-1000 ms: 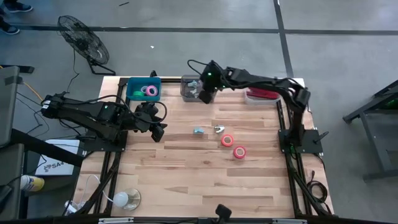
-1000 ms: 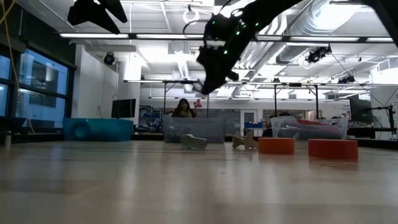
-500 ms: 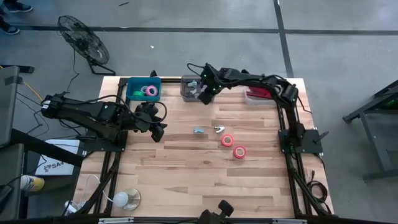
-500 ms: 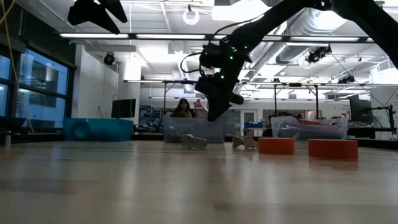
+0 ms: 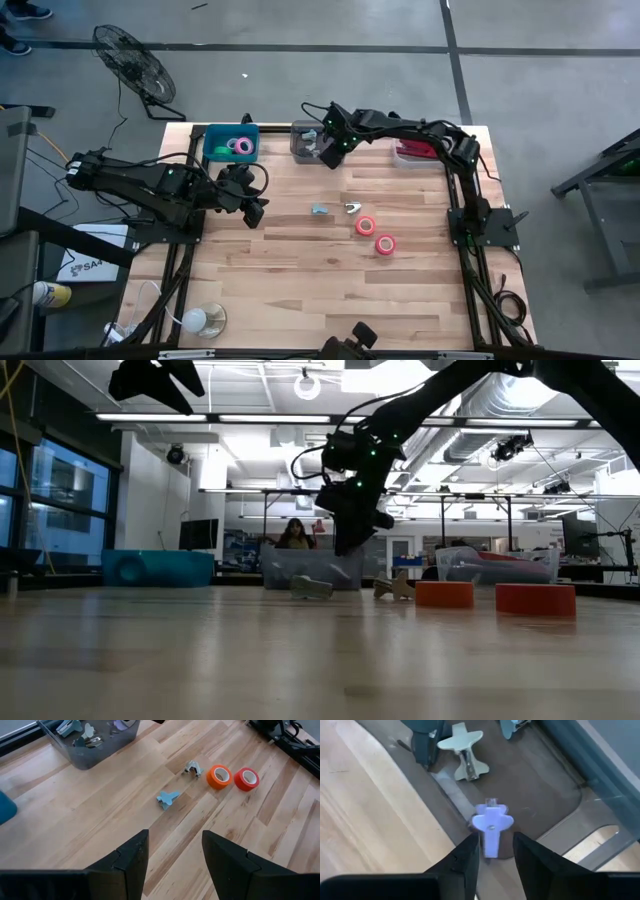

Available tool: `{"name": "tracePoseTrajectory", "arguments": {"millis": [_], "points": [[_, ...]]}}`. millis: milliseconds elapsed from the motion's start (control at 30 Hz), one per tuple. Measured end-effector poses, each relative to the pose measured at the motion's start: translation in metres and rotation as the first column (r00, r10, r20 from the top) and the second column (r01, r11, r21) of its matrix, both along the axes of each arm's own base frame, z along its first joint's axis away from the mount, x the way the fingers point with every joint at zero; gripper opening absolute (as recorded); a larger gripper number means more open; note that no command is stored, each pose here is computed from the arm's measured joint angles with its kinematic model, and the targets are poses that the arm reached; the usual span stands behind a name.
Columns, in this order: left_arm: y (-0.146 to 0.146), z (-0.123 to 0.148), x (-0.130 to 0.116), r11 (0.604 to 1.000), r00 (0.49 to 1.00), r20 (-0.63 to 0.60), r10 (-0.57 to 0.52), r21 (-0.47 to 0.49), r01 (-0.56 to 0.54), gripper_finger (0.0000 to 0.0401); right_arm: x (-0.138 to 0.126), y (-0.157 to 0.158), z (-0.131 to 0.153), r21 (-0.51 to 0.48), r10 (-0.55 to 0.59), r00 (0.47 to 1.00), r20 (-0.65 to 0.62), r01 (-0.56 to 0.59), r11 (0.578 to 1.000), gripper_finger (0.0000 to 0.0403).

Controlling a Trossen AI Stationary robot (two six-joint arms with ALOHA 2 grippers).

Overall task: Pick and place Stapler, Stapler remover, tape
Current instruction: Put the white staple remover into the black bin

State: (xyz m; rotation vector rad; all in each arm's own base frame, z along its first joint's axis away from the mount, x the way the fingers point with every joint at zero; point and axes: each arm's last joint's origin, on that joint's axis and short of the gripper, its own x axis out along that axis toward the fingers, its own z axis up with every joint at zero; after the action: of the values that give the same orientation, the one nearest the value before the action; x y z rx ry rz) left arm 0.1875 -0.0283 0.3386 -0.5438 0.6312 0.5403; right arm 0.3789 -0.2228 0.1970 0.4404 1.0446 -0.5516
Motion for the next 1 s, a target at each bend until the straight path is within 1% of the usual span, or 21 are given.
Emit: {"name": "tracePoseTrajectory", "arguments": {"millis": [100, 233, 433, 533, 633, 733, 867, 1000], "points": [[0.000, 0.000, 0.000, 1.000, 1.000, 0.000, 0.001, 0.000, -0.001, 0.0182, 0.000, 0.001, 0.000, 0.017, 0.010, 1.000, 0.010, -0.010, 1.000, 0.0111], [0.000, 0.000, 0.000, 1.000, 1.000, 0.000, 0.000, 0.000, 0.000, 0.0182, -0.001, 0.001, 0.002, 0.012, 0.025, 1.000, 0.007, -0.025, 1.000, 0.0113], [0.000, 0.000, 0.000, 1.000, 1.000, 0.000, 0.000, 0.000, 0.000, 0.0182, -0.007, 0.003, 0.026, -0.042, 0.083, 0.996, 0.032, -0.081, 0.996, 0.0114], [0.000, 0.000, 0.000, 1.000, 1.000, 0.000, -0.001, -0.001, 0.001, 0.0182, -0.014, 0.008, 0.041, -0.067, 0.170, 0.985, 0.022, -0.168, 0.984, 0.0114], [0.000, 0.000, 0.000, 1.000, 1.000, 0.000, -0.001, -0.002, 0.001, 0.0182, -0.021, 0.016, 0.052, -0.067, 0.284, 0.959, 0.004, -0.283, 0.957, 0.0114], [0.000, 0.000, 0.000, 1.000, 1.000, 0.000, -0.001, -0.002, 0.001, 0.0182, -0.027, 0.024, 0.056, -0.020, 0.369, 0.929, -0.021, -0.369, 0.929, 0.0114], [0.000, 0.000, 0.000, 1.000, 1.000, -0.001, -0.006, -0.007, 0.006, 0.0182, -0.033, 0.034, 0.053, 0.072, 0.430, 0.901, -0.062, -0.426, 0.902, 0.0114], [-0.001, 0.000, 0.000, 1.000, 1.000, -0.003, -0.016, -0.018, 0.016, 0.0182, -0.038, 0.046, 0.045, 0.143, 0.502, 0.858, -0.111, -0.486, 0.862, 0.0114]]}}
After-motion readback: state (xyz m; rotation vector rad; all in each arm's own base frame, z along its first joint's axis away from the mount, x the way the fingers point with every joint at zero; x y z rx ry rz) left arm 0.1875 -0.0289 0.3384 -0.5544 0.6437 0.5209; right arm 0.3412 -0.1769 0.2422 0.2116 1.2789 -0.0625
